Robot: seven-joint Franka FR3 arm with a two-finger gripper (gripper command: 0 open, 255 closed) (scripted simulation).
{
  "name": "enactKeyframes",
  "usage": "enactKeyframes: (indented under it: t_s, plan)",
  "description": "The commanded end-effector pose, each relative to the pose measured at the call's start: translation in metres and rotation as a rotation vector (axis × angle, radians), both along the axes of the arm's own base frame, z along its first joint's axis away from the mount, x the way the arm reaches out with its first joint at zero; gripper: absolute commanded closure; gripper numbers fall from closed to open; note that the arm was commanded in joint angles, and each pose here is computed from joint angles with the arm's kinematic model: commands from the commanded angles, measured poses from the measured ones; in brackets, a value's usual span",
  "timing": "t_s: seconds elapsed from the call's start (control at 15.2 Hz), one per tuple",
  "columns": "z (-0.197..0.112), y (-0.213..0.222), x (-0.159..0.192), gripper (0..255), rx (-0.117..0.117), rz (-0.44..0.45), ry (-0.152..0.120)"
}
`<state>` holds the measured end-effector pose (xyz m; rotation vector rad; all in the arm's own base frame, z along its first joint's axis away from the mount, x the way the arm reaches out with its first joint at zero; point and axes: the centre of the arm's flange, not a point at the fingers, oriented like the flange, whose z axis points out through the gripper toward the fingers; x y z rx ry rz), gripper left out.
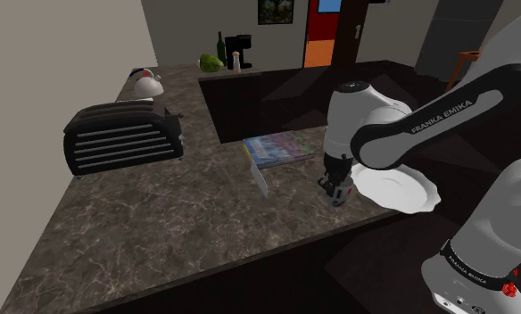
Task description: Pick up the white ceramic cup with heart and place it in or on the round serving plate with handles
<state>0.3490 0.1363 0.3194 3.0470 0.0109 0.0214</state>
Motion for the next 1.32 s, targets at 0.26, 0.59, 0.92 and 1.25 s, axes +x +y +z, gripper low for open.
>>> enactKeyframes:
  t_s: [0.26, 0.59, 0.92, 1.25]
  plan:
    - [0.03, 0.001, 0.0, 255, 0.0, 0.0, 0.001]
    - [0.057, 0.001, 0.0, 255, 0.0, 0.0, 0.001]
    - [0.083, 0.001, 0.0, 255, 0.0, 0.0, 0.001]
    - [0.092, -0.049, -0.017, 255, 0.0, 0.0, 0.001]
